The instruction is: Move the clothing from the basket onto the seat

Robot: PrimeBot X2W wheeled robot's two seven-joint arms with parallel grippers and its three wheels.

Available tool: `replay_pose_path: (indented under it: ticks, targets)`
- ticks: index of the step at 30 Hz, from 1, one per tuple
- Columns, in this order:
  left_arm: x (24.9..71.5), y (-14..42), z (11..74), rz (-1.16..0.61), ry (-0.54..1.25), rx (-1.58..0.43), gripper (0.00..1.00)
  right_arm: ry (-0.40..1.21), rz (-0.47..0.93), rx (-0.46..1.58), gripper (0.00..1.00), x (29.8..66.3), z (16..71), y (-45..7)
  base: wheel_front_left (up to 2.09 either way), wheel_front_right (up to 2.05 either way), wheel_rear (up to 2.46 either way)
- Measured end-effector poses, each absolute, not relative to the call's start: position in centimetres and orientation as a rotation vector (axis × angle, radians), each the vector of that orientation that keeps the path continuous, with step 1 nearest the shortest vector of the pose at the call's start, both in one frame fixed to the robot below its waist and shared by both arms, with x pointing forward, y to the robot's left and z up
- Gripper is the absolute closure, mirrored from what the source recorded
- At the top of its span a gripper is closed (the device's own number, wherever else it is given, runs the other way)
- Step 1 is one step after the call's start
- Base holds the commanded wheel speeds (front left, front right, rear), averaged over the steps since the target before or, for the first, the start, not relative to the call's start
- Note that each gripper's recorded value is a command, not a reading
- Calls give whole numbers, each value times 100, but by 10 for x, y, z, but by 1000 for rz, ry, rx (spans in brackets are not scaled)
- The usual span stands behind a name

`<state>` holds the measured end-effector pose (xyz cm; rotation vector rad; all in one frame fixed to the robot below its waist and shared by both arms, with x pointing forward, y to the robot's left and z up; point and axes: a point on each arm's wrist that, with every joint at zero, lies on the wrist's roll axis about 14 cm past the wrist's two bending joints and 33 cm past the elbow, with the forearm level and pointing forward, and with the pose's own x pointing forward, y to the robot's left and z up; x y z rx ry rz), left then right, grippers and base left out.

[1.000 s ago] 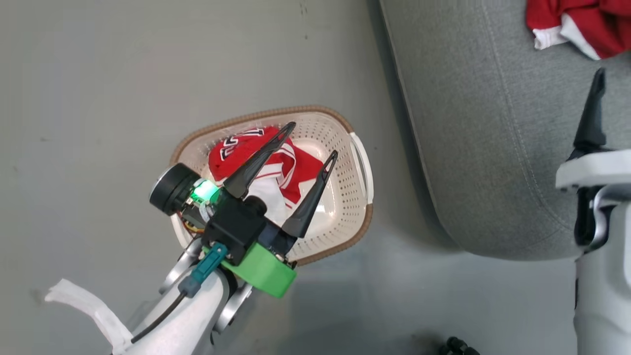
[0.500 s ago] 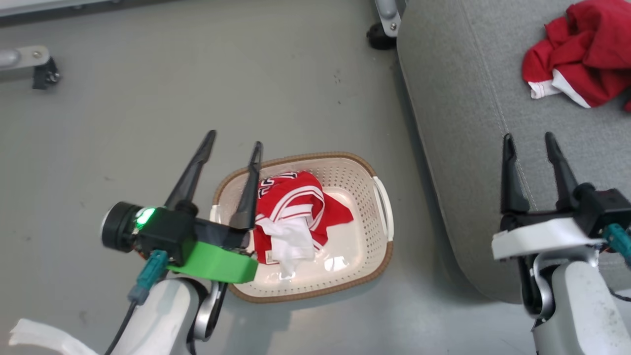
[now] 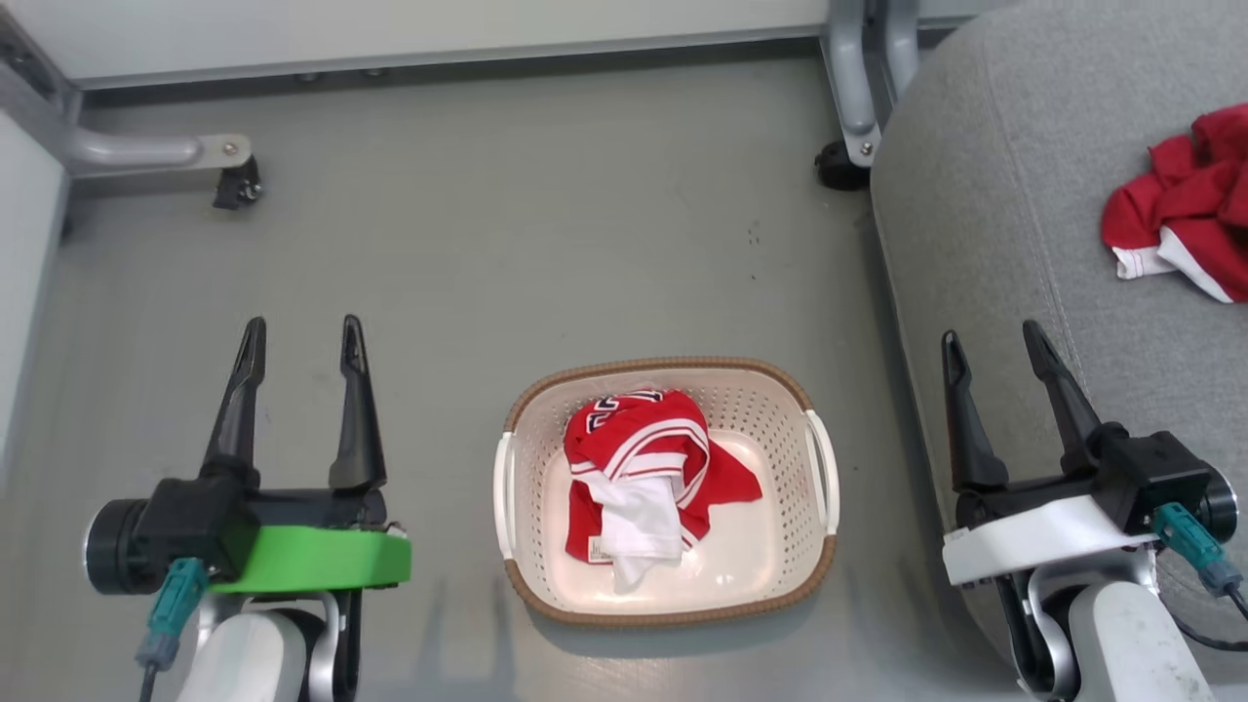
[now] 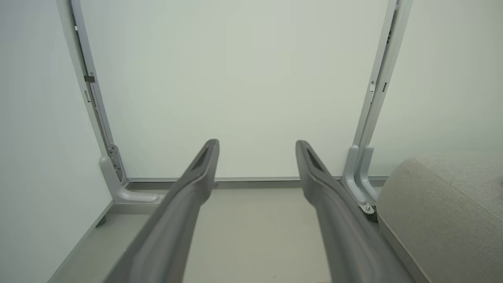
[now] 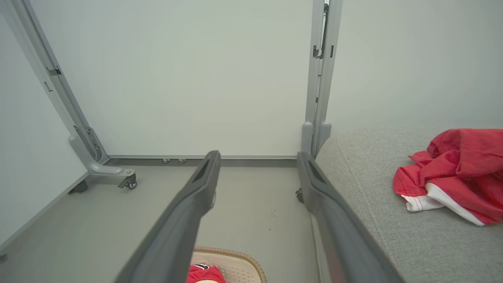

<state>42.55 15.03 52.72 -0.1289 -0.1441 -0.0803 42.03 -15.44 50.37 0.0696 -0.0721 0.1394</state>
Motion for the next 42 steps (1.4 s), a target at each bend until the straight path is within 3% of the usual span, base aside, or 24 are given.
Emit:
replay_pose_path:
  ticks: [7, 21, 42]
  targets:
    - [401, 173, 529, -28, -148, -117, 0, -63, 165, 63, 0, 408, 509, -146, 0, 0, 0]
    - [367, 166, 505, -68, -75, -82, 0, -38, 167, 65, 0, 374, 512, -146, 0, 0, 0]
    - [361, 160, 488, -84, -21, -67, 0, -42, 162, 81, 0, 365, 516, -148, 0, 0, 0]
